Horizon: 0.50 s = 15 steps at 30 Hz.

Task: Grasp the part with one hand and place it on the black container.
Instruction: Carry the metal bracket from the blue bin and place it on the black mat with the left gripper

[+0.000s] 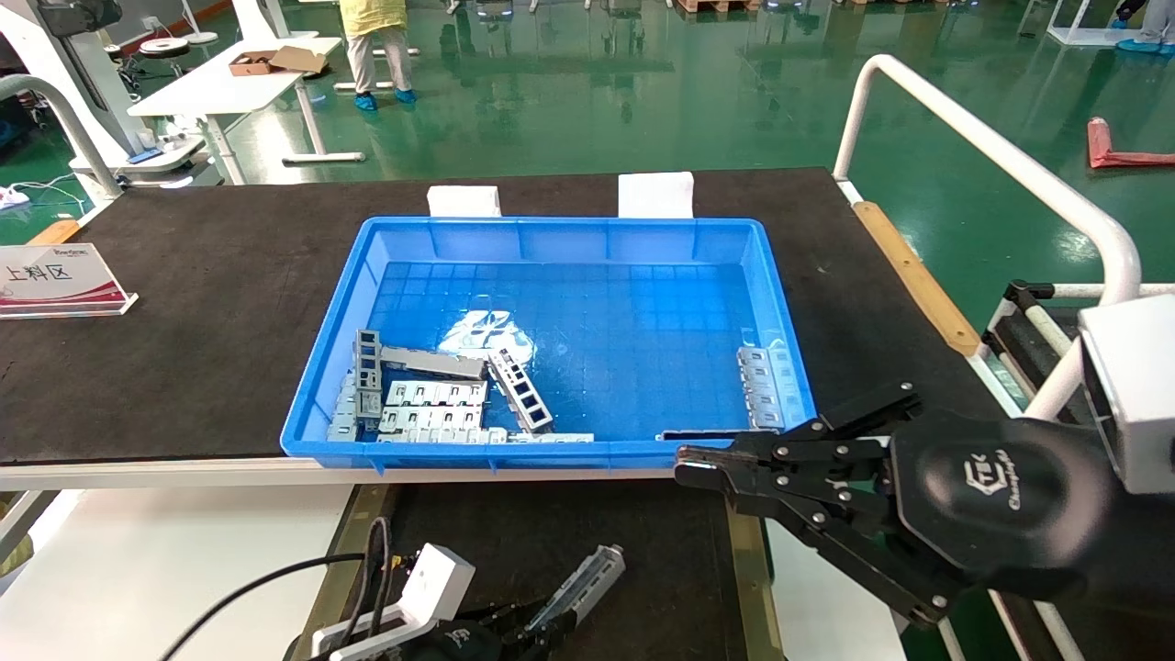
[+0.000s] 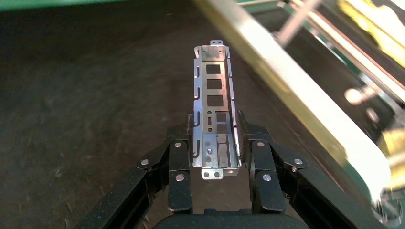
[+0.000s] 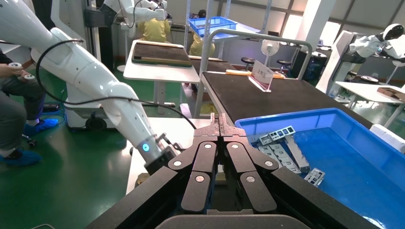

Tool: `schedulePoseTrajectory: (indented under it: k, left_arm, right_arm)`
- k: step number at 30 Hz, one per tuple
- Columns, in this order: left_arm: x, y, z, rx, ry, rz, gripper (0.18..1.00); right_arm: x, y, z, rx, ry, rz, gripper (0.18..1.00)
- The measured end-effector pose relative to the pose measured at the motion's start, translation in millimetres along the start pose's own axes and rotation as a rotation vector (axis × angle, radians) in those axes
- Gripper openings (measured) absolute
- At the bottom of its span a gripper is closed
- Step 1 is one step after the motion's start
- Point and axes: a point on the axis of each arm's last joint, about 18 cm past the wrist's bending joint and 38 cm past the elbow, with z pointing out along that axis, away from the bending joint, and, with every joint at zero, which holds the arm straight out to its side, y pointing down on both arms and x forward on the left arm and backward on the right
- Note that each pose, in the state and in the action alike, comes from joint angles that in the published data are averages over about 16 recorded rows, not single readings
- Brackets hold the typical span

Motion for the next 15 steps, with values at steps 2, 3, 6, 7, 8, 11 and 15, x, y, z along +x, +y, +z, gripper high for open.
schedulePoseTrajectory:
  k: [2,3,6,7,8,11,15]
  left_arm:
    - [-2,2,10,0.009,-0.034,-0.052,0.361]
    - [-3,3,14,0.014,-0.048,-0.078,0.361]
    - [-3,3,29,0.031,-0.086,-0.151,0.361]
    - [-3,3,34,0.037,-0.097,-0.174,0.361]
    - [-3,3,39,0.043,-0.107,-0.197,0.361]
    - [-3,2,53,0.062,-0.136,-0.263,0.361]
    - [-2,-1,70,0.085,-0.17,-0.338,0.361]
  right_arm:
    - [0,0,0,0.0,0.0,0.0,0.191]
    - [0,0,0,0.0,0.0,0.0,0.191]
    - [0,0,0,0.0,0.0,0.0,0.191]
    - [0,0,0,0.0,0.0,0.0,0.191]
    - [0,0,0,0.0,0.0,0.0,0.191]
    - [0,0,0,0.0,0.0,0.0,0.191]
    - [0,0,0,0.0,0.0,0.0,0.191]
